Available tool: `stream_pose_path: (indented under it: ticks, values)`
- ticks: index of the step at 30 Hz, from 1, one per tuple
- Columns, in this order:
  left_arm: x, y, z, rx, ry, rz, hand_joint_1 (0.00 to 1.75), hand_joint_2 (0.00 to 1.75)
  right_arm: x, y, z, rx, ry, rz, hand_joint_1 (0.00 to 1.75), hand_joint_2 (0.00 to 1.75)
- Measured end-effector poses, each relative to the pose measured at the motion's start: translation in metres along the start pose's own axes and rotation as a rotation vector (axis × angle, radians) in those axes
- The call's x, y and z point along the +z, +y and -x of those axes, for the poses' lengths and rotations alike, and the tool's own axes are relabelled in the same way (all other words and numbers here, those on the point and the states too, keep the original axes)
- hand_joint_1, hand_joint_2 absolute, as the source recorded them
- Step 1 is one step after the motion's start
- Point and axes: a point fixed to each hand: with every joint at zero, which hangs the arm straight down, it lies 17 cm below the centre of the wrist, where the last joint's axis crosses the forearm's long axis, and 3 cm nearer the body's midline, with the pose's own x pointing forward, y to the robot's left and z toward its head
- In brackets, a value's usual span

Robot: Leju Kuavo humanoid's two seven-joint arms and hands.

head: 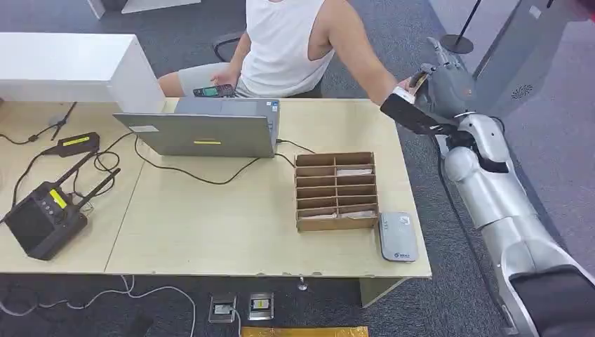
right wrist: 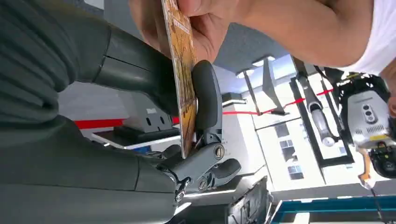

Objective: Pass the card to the sensor for recognition and then transmit it.

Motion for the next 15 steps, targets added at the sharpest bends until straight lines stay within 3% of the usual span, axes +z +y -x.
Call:
stream_pose_path:
  ticks: [1,3,12,13,15]
  values:
    - [0.000,0.000,0.000,-0.001,0.001,0.000,0.00,0.00,0.001,0.003,0.001,0.000,0.003,-0.007,1.61,1.75]
    - [0.000,-0.001,0.001,-0.003,0.002,0.004,0.00,0.00,0.003,0.009,0.003,0.001,0.012,-0.021,0.02,1.75]
    - [0.001,-0.003,0.001,-0.008,0.004,0.014,0.00,0.00,0.008,0.020,0.011,-0.032,0.043,-0.040,0.00,1.75]
    - [0.001,-0.003,0.001,-0.007,0.004,0.013,0.00,0.00,0.008,0.019,0.012,-0.048,0.048,-0.037,0.00,0.00]
    - [0.001,-0.002,0.002,-0.003,0.006,0.011,0.00,0.00,0.010,0.017,0.015,-0.095,0.063,-0.031,0.00,0.00]
